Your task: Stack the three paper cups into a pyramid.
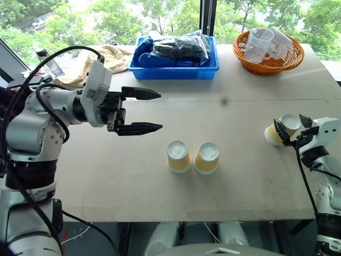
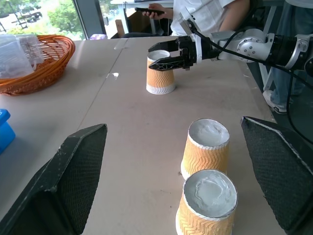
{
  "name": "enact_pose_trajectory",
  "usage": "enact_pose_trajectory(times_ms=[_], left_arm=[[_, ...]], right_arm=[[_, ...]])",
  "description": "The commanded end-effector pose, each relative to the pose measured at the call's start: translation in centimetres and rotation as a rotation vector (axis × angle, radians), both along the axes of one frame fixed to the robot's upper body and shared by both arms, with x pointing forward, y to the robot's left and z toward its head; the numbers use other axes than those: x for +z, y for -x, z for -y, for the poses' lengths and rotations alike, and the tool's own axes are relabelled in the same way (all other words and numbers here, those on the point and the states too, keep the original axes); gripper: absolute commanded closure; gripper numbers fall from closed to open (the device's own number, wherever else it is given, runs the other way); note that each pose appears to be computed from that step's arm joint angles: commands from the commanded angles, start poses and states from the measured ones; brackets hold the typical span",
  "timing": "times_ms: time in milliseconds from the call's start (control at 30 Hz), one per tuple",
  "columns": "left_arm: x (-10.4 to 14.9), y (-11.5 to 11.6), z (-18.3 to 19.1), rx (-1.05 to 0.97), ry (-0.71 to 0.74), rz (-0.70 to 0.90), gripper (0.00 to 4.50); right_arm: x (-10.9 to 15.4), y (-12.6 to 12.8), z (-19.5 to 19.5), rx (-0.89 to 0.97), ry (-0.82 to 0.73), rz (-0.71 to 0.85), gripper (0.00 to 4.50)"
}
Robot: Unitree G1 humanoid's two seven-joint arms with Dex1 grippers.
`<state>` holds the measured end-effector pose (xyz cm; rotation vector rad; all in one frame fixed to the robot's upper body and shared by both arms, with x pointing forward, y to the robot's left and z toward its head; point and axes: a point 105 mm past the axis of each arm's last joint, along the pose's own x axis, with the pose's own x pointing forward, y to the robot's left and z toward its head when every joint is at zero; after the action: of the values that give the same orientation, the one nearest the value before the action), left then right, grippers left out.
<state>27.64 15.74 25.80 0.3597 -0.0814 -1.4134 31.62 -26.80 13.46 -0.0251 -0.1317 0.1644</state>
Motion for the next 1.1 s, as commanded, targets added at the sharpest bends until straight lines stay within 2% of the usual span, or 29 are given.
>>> enact_pose_trajectory(times_ms=[33,133,167,200,433,500,600,667,867,1100], left_arm=[[1.4,-0.1,-0.5,0.041,0.032,0.06,0.0],[1.1,-0.3,-0.6,0.053,0.026,0.06,0.0],[1.1,-0.3,-0.7,0.054,0.025,0.06,0.0],[1.1,-0.3,-0.7,0.055,0.025,0.06,0.0],[1.1,-0.5,-1.0,0.064,0.024,0.059,0.0],[0.7,-0.6,-1.5,0.083,0.009,0.053,0.0],[0.2,-0.8,-2.4,0.114,-0.005,0.039,0.0],[0.0,-0.8,-2.6,0.122,-0.007,0.034,0.0],[-0.8,-0.4,-3.1,0.124,-0.03,-0.004,0.0],[-1.2,0.7,-3.4,0.117,-0.044,-0.036,0.0]], right_arm=[[1.3,0.0,-0.1,0.002,-0.028,0.046,0.09],[1.3,0.0,-0.3,0.012,-0.038,0.046,1.38],[1.3,0.1,-0.5,0.02,-0.036,0.046,1.96],[1.4,0.1,-0.6,0.029,-0.038,0.05,2.26],[3.1,0.3,-2.8,0.132,-0.01,0.099,2.27],[4.9,0.5,-6.3,0.293,0.002,0.129,2.27],[8.4,2.3,-14.1,0.652,0.01,0.168,2.27],[9.4,3.4,-16.9,0.802,0.018,0.165,2.27],[10.8,5.0,-22.3,1.087,0.056,0.107,2.27],[10.1,6.7,-23.6,1.272,0.071,-0.003,2.27]])
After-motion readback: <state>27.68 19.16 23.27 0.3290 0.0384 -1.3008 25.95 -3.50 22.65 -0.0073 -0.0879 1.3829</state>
